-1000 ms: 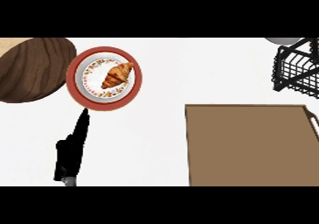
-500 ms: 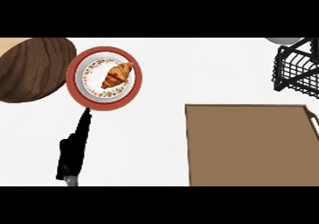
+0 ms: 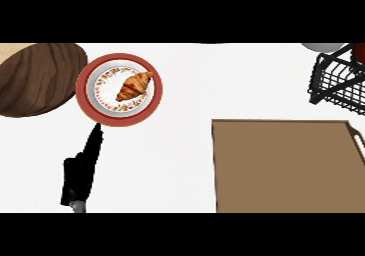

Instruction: Pick the bell pepper from the tray and place it in the tiered basket

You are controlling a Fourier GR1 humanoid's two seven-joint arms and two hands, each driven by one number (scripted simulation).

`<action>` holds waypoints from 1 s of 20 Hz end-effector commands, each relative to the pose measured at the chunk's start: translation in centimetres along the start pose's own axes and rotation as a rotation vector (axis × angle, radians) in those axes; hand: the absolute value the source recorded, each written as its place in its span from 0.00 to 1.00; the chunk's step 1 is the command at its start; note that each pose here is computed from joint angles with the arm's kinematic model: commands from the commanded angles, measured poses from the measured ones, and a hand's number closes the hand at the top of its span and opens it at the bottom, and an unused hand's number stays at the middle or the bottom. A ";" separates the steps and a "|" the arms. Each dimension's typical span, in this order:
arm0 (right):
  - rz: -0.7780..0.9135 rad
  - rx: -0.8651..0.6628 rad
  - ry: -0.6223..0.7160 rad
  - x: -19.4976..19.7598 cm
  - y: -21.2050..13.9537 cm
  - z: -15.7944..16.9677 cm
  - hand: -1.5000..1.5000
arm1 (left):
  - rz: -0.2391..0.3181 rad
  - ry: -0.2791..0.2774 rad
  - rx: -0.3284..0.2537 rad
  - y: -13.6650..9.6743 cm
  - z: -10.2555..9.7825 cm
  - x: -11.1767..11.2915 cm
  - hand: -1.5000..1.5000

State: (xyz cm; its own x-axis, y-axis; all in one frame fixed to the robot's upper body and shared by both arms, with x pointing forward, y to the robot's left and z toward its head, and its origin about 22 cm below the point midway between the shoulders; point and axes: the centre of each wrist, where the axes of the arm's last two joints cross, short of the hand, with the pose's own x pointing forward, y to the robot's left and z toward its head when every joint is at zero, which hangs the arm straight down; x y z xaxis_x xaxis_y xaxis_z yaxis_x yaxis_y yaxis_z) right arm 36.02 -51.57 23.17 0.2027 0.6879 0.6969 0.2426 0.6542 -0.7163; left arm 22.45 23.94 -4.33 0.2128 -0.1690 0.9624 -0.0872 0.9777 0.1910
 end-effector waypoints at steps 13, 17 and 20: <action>-0.527 -0.302 -0.068 -1.9 -3.9 1.7 0.00 | 0.013 0.033 0.010 -0.5 0.7 -1.9 0.50; -0.513 -0.456 0.052 -3.8 -7.0 3.9 0.00 | 0.005 0.039 0.003 -0.5 0.4 -1.1 0.50; -0.541 -0.510 0.116 -6.0 -10.3 6.7 0.00 | 0.004 0.029 0.012 -0.5 1.4 -1.3 0.50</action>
State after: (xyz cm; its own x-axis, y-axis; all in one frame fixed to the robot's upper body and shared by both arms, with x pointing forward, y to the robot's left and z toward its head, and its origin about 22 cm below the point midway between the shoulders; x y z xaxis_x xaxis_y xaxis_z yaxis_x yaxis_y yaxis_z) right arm 29.52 -57.87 25.14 0.0075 0.2908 0.9568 0.6601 0.7173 -0.2232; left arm 22.17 23.50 -4.44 0.1947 -0.1656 0.9668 -0.0998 0.9772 0.1875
